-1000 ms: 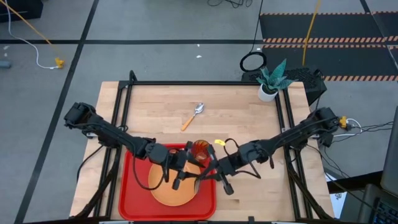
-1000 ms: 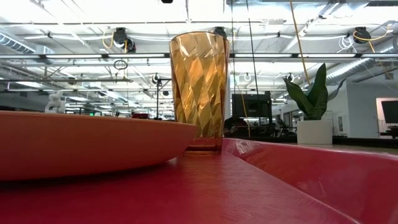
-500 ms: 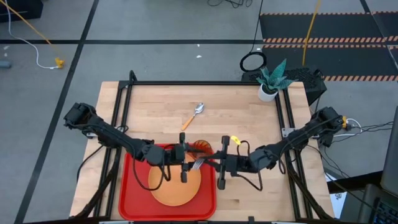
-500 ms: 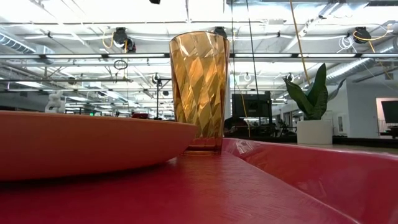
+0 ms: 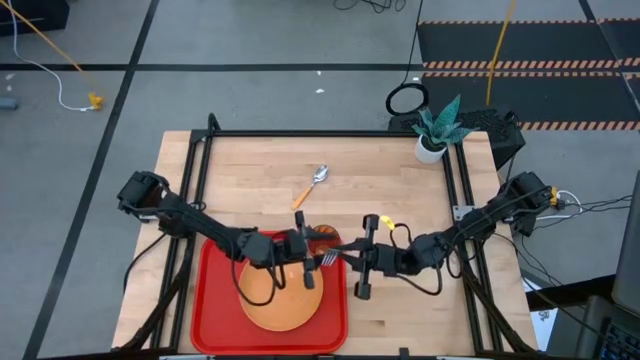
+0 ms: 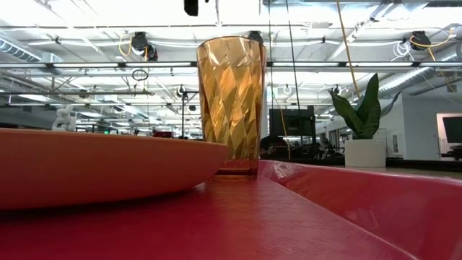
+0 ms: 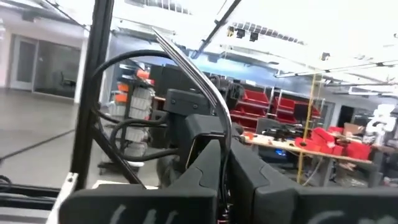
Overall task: Pick and place plate/cup/fork/spoon on tray
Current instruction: Put the pink fork on the red serving tray to the left of the orange plate
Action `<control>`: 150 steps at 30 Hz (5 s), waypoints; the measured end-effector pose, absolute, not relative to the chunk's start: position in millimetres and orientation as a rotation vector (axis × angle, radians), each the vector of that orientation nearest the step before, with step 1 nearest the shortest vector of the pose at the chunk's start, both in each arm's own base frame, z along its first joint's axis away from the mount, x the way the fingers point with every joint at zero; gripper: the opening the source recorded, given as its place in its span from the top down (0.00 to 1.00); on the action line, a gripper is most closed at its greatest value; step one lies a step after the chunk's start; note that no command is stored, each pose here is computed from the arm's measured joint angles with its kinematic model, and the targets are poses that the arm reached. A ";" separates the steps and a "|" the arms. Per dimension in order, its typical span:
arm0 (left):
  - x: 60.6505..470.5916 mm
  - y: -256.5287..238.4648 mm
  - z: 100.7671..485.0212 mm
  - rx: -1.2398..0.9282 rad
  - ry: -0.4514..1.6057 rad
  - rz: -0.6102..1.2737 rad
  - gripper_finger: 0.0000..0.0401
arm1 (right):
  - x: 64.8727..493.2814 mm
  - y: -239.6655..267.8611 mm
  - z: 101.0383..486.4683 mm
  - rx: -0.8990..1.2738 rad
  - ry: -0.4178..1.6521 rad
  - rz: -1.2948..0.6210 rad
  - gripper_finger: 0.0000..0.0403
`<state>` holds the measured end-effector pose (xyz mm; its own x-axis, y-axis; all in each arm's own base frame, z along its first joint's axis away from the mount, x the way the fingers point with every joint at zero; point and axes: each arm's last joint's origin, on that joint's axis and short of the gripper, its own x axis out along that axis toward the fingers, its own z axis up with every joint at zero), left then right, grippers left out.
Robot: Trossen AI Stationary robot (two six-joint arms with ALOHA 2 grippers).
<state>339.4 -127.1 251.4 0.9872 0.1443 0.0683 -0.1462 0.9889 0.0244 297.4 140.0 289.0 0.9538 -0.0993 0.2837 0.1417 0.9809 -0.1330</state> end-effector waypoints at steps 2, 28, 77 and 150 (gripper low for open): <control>340.6 -125.9 251.1 0.033 -0.066 0.099 0.58 | 299.4 138.1 288.3 -0.142 -0.287 -0.089 1.00; 341.7 -124.2 253.5 0.060 -0.063 -0.211 0.92 | 301.1 136.5 287.5 -0.024 -0.249 0.192 0.89; 333.6 -119.0 241.7 0.118 0.150 -0.651 0.93 | 340.3 118.8 268.9 0.159 -0.097 0.666 0.97; 333.8 -122.1 233.6 0.129 0.152 -0.852 0.93 | 334.8 132.3 269.2 0.043 -0.122 0.643 0.69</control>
<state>333.8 -122.1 233.6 0.6485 -0.7385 -0.1848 0.7569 0.6514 0.0529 334.8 132.3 269.2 0.7934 0.5954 0.1267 -0.6005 0.7997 0.0019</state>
